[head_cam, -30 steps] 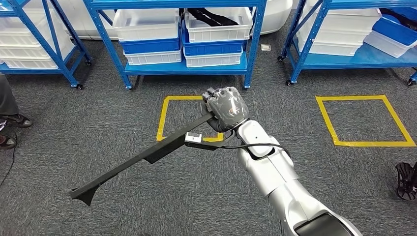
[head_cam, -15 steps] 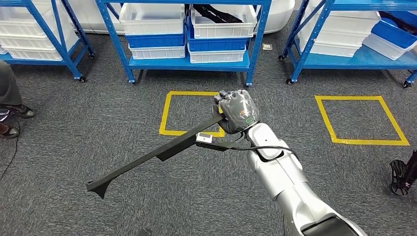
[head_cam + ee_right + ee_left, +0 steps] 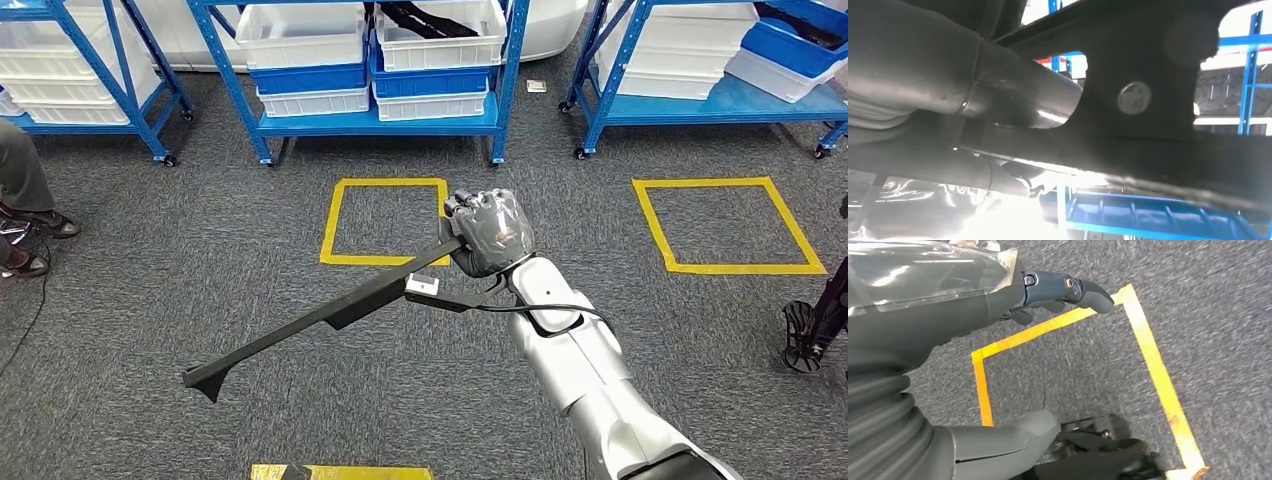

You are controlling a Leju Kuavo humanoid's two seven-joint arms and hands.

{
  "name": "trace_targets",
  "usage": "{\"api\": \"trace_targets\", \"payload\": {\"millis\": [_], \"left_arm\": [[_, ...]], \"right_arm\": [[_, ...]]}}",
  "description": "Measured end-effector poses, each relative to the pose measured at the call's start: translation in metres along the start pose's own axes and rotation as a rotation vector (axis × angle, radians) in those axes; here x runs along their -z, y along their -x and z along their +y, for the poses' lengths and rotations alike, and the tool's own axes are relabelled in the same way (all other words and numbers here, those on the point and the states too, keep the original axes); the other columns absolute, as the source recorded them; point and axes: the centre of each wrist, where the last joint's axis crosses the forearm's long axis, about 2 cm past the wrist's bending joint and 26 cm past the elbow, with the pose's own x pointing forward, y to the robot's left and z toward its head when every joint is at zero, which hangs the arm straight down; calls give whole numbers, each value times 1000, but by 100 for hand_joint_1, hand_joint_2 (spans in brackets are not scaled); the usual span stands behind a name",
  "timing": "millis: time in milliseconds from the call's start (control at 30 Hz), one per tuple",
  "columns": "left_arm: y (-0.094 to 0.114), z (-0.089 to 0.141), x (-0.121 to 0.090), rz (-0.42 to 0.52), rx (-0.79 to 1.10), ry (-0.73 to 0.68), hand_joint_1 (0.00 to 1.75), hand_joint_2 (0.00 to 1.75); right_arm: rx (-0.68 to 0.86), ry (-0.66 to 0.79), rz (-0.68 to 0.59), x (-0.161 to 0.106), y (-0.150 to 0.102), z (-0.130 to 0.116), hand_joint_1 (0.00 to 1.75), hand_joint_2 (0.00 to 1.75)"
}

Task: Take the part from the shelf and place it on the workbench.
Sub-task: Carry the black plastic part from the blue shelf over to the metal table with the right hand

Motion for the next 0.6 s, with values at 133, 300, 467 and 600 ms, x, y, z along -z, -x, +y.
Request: {"api": "trace_targets", "payload": {"millis": [133, 300, 467, 600], "left_arm": [[0, 0, 0, -3, -3, 1, 0, 175], [2, -1, -1, -5, -6, 1, 0, 175], [4, -4, -4, -23, -10, 11, 0, 175], [5, -5, -5, -31, -9, 15, 0, 175]], "right_arm": [[-5, -7, 3, -4, 2, 1, 175, 0], [-8, 2, 4, -2, 5, -1, 175, 0], [-17, 13, 20, 0, 11, -4, 175, 0], [-24, 14, 35, -2, 17, -5, 175, 0]]}}
